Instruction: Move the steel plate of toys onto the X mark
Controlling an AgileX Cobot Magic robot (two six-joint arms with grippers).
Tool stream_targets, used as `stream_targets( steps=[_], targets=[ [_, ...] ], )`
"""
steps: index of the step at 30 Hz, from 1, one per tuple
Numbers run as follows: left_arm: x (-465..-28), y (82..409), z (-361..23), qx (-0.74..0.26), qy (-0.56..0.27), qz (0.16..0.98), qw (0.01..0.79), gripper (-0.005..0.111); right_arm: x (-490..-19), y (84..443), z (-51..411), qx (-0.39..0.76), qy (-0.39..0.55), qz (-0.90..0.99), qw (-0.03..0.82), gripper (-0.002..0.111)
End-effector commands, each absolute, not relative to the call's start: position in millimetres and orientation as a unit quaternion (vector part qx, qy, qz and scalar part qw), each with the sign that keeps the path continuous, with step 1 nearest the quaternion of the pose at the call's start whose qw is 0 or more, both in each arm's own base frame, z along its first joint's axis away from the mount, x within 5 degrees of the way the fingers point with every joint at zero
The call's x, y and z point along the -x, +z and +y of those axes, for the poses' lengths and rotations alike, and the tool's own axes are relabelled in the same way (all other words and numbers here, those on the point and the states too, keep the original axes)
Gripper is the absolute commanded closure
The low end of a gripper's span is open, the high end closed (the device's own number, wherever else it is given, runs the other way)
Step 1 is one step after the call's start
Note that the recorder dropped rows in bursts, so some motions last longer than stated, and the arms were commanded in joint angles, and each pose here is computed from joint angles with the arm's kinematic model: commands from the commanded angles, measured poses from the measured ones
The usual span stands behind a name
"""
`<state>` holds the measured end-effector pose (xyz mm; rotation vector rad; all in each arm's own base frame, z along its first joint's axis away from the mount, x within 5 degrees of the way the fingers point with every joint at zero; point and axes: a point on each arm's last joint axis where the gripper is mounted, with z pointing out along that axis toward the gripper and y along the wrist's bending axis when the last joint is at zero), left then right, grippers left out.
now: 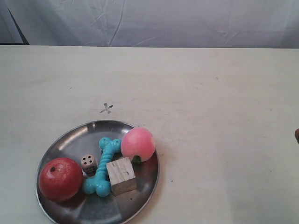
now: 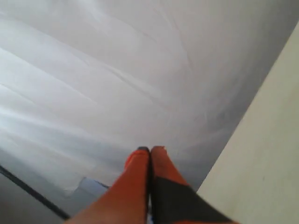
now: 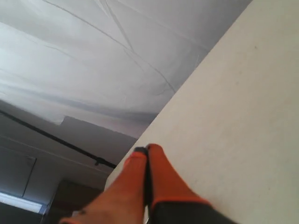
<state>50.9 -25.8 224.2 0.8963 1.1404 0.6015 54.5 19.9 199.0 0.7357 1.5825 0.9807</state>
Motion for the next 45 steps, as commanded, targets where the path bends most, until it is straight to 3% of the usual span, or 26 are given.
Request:
stream_targets(
  steps=[1, 7, 12, 17, 20, 26, 31, 36, 42, 45],
  targets=[
    [-45, 242, -28, -0.272, 0.106, 0.519, 0.804, 0.107, -52, 195, 26, -0.301, 0.432, 0.681, 0.509, 0.108],
    [-45, 251, -15, -0.1, -0.006, 0.533, 0.841, 0.107, -53, 197, 25, -0.308, 0.435, 0.672, 0.514, 0.108],
    [-45, 254, -9, -0.014, -0.084, 0.526, 0.846, 0.107, -53, 200, 24, -0.333, 0.462, 0.646, 0.508, 0.108],
    [-33, 272, -13, -0.029, -0.118, 0.425, 0.897, 0.107, -52, 196, 27, -0.306, 0.446, 0.676, 0.5, 0.108],
    [-25, 287, -11, 0.008, -0.203, 0.38, 0.902, 0.107, -51, 194, 29, -0.297, 0.439, 0.687, 0.496, 0.108],
    [-43, 315, -5, 0.068, -0.173, 0.524, 0.831, 0.107, -52, 208, 26, -0.335, 0.486, 0.634, 0.499, 0.108],
    [-77, 347, -7, 0.032, -0.119, 0.558, 0.821, 0.107, -48, 240, 18, -0.263, 0.393, 0.646, 0.599, 0.108],
    [-136, 338, -4, 0.07, -0.084, 0.717, 0.688, 0.107, -69, 264, 15, -0.201, 0.274, 0.729, 0.593, 0.109],
    [-192, 274, -6, 0.173, -0.101, 0.87, 0.45, 0.107, -120, 239, 20, -0.189, 0.209, 0.88, 0.383, 0.109],
    [-207, 240, -11, 0.166, -0.1, 0.917, 0.349, 0.107, -142, 214, 25, -0.167, 0.2, 0.924, 0.279, 0.109]
  ],
)
